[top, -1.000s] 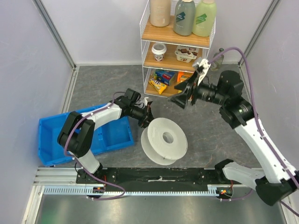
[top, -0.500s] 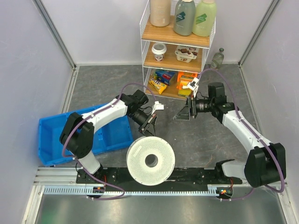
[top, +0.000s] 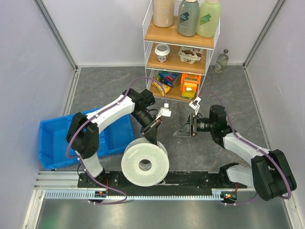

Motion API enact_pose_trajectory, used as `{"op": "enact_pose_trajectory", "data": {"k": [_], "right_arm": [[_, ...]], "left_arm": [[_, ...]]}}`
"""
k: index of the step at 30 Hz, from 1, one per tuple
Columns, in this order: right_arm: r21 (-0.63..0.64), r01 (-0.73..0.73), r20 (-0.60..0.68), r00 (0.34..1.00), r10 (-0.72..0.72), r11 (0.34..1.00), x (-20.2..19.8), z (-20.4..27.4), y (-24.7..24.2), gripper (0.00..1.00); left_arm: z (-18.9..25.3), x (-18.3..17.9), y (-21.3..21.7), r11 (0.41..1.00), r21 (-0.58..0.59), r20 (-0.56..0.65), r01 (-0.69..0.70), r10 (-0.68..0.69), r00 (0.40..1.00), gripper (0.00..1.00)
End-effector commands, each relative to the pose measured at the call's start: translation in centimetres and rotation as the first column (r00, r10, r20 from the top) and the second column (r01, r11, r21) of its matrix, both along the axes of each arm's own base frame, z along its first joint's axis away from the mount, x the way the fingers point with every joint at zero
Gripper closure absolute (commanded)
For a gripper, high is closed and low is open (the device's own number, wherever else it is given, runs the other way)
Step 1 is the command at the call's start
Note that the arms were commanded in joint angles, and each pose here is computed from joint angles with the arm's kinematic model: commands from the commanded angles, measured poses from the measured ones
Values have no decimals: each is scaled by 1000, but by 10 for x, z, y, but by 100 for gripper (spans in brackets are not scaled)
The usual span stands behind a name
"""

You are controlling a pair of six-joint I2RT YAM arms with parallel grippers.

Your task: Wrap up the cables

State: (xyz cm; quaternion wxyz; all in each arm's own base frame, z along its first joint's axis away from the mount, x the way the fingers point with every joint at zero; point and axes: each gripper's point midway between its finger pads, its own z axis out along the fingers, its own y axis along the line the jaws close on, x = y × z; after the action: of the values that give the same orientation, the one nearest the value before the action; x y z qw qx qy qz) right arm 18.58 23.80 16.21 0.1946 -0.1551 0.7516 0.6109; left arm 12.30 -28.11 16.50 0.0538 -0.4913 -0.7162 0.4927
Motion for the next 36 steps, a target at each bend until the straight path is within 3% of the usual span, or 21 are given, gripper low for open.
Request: {"op": "enact_pose_trajectory", "data": {"k": [1,11,19,32,36], "right_arm": [[140,41,106,993,-56,989,6,37,8,30],[153,-138,265,960,94,979,-15,43,25,33],[46,-136,399,911,107,990,-14,30,32,34],[-144,-147,443,875,197,979,-25,-5,34,34],[-164,-140,524,826,206,976,-32,3,25,44]], "left_arm": [[17,3,-1,998,-41,74,55,-52,996,98],[8,5,-8,992,19,101,127,-129,986,98],[17,8,-21,993,4,20,118,-118,993,99],[23,9,-23,993,-34,16,117,-117,993,98],[23,10,-23,993,-40,-9,110,-111,994,98]]}}
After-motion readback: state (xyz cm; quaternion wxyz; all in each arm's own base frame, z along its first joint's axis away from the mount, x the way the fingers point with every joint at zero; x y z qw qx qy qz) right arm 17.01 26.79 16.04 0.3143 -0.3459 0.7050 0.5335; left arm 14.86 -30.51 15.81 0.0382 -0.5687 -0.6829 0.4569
